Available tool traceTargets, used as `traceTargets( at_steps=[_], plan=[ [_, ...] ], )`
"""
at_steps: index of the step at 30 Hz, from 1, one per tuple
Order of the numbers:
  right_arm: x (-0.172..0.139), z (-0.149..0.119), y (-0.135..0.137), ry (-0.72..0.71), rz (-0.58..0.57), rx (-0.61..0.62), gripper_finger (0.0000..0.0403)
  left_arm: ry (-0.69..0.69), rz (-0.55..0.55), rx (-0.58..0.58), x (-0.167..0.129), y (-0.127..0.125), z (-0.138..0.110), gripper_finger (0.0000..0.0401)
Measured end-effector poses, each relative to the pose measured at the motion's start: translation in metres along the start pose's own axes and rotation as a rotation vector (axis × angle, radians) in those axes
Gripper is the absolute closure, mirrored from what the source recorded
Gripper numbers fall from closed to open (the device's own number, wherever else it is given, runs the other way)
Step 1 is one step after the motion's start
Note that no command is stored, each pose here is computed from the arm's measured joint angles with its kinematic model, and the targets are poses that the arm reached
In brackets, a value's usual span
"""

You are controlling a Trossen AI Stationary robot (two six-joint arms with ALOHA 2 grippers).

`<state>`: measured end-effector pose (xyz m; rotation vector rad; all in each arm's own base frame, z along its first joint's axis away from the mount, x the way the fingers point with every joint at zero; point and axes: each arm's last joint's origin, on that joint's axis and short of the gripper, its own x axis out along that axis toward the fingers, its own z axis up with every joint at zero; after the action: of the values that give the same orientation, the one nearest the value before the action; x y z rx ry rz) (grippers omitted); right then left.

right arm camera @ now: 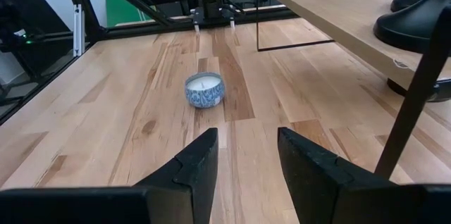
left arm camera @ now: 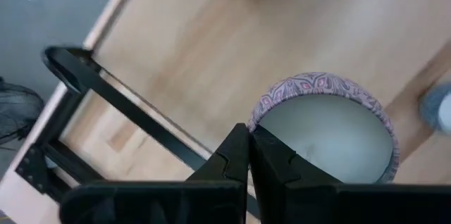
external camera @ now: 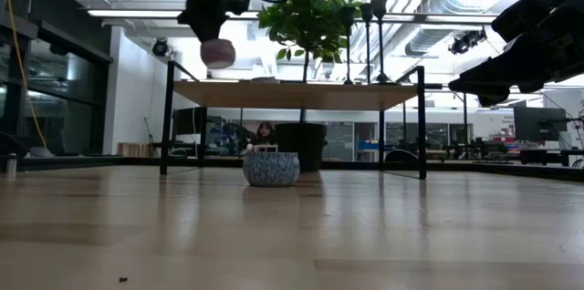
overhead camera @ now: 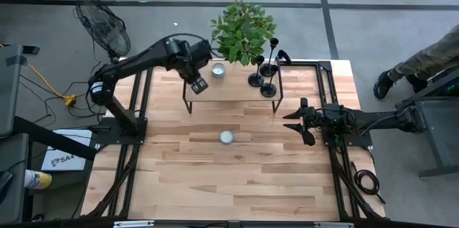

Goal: Pick & Place candle stick holders
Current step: Put the red scented candle on the shelf

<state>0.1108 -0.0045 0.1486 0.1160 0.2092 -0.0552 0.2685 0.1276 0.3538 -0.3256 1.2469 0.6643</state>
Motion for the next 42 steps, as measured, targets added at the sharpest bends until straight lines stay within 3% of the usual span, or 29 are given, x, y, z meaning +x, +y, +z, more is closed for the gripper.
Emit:
traceTargets(
  at_steps=[6,12,19,26,33,42],
  plan=[
    [0.0,0.0,0.0,0.0,0.0,0.001,0.0261,0.053,0.019,0.036,0.007,0.007,0.017,0.0401],
    [0.0,0.0,0.0,0.0,0.0,0.001,0.0261,0.157,0.03,0.266,0.02,0.003,0.019,0.04],
    [0.0,0.0,0.0,0.0,0.0,0.0,0.0261,0.119,0.006,0.439,0.021,0.002,0.023,0.0401],
    [0.0,0.0,0.0,0.0,0.0,0.0,0.0261,0.093,-0.034,0.697,0.021,0.001,0.025,0.0401],
    [0.0,0.0,0.0,0.0,0.0,0.001,0.0261,0.026,-0.081,0.755,0.022,0.002,0.031,0.0401],
    [0.0,0.0,0.0,0.0,0.0,0.001,0.0261,0.038,-0.112,0.758,0.025,0.019,0.032,0.0401]
  ],
)
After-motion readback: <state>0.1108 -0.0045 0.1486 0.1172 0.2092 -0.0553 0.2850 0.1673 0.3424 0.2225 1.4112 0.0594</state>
